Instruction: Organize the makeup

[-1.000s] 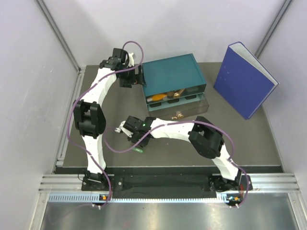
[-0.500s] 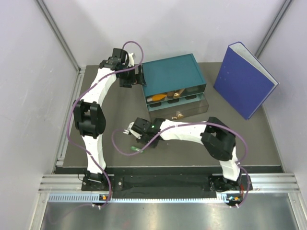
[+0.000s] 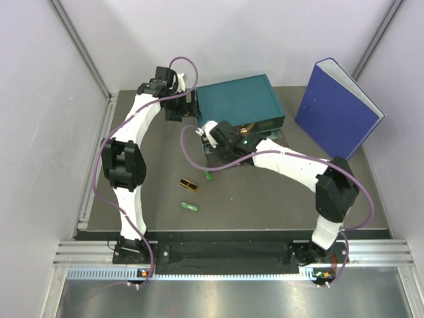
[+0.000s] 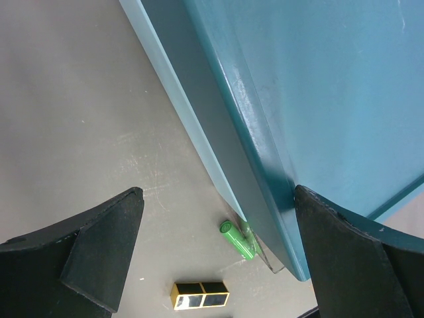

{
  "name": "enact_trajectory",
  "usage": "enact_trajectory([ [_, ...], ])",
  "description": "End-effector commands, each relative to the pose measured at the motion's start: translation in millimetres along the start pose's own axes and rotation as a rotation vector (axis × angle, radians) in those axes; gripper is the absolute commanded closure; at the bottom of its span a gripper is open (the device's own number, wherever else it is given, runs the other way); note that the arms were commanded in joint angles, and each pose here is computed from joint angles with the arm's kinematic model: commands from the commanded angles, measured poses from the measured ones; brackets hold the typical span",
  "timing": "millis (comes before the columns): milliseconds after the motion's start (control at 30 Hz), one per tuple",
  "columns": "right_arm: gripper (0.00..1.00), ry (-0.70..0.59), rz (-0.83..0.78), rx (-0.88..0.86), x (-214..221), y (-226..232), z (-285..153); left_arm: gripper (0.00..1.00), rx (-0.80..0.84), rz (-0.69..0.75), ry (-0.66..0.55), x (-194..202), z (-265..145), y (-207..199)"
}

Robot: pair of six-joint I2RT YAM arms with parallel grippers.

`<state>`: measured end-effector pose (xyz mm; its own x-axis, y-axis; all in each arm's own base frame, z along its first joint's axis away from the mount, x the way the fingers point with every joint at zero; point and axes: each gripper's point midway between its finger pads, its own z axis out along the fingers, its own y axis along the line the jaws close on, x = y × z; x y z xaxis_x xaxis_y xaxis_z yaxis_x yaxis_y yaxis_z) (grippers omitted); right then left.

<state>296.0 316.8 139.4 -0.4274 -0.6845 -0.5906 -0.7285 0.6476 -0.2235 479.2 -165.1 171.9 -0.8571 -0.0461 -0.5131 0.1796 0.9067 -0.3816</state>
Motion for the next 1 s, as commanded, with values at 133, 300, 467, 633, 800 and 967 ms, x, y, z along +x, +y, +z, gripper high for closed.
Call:
enact_trajectory([
  [133,0.99,0.050,0.047,0.061,-5,-35,41,0.01,-0.084,-0.011,0.052,9,-7,30],
  [300,0.89,0.074,0.079,0.060,-5,-34,55,0.01,-0.090,-0.011,0.057,10,-5,31],
  [467,0.50,0.039,0.126,0.080,-18,-38,52,0.01,-0.089,-0.011,0.062,11,-4,32],
  [633,0.34,-0.017,0.153,0.095,-31,-43,37,0.01,-0.085,-0.011,0.062,11,-3,31],
  [800,0.34,-0.091,0.153,0.040,-43,-36,18,0.01,-0.082,-0.011,0.057,9,-4,30],
  [967,0.36,-0.168,0.101,-0.173,-55,10,-1,0.01,-0.084,-0.013,0.058,9,-3,30],
])
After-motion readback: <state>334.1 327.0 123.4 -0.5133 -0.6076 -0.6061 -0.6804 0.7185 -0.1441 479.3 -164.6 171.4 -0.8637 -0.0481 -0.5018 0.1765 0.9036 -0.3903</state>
